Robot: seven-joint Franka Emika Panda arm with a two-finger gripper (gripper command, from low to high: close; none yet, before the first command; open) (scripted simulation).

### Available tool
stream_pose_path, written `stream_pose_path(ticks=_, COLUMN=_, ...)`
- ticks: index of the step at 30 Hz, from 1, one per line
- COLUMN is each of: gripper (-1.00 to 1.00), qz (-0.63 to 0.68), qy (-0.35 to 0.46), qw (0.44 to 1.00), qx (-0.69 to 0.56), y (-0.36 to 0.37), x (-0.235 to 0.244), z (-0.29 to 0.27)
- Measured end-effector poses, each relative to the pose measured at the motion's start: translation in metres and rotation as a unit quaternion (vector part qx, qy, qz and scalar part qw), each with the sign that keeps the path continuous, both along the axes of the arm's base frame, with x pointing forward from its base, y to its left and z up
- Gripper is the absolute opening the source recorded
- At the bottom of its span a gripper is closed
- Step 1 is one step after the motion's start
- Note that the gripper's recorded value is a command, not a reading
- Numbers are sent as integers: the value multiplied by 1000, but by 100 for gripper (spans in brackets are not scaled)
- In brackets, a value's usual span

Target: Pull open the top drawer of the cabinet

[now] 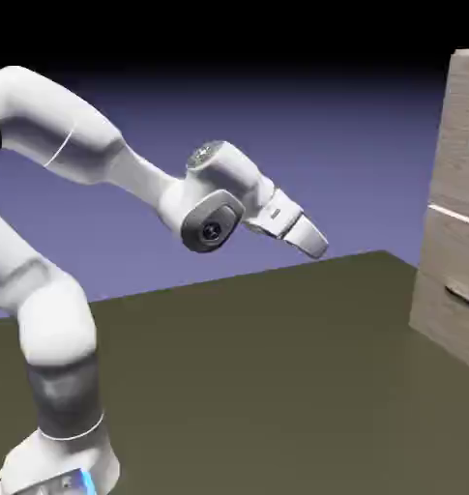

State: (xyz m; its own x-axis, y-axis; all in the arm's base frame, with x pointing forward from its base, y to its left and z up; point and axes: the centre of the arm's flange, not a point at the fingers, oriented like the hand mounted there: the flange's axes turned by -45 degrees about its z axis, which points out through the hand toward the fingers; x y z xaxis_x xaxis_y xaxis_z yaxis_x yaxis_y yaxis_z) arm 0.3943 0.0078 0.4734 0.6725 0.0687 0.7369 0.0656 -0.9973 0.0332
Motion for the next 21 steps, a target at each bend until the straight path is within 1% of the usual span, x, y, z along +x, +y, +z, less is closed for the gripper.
stream_pose_path(ticks=11, gripper=0, qz=78, qy=-135, qw=988, qx=-2, y=1, x=33, z=122)
stream_pose_path(ticks=16, gripper=0, qz=96, qy=-184, qw=978, qx=-8, y=-13, x=47, z=162)
stream_pose_path(ticks=21, gripper=0, qz=107, qy=-225, qw=968, qx=-18, y=-32, x=65, z=189)
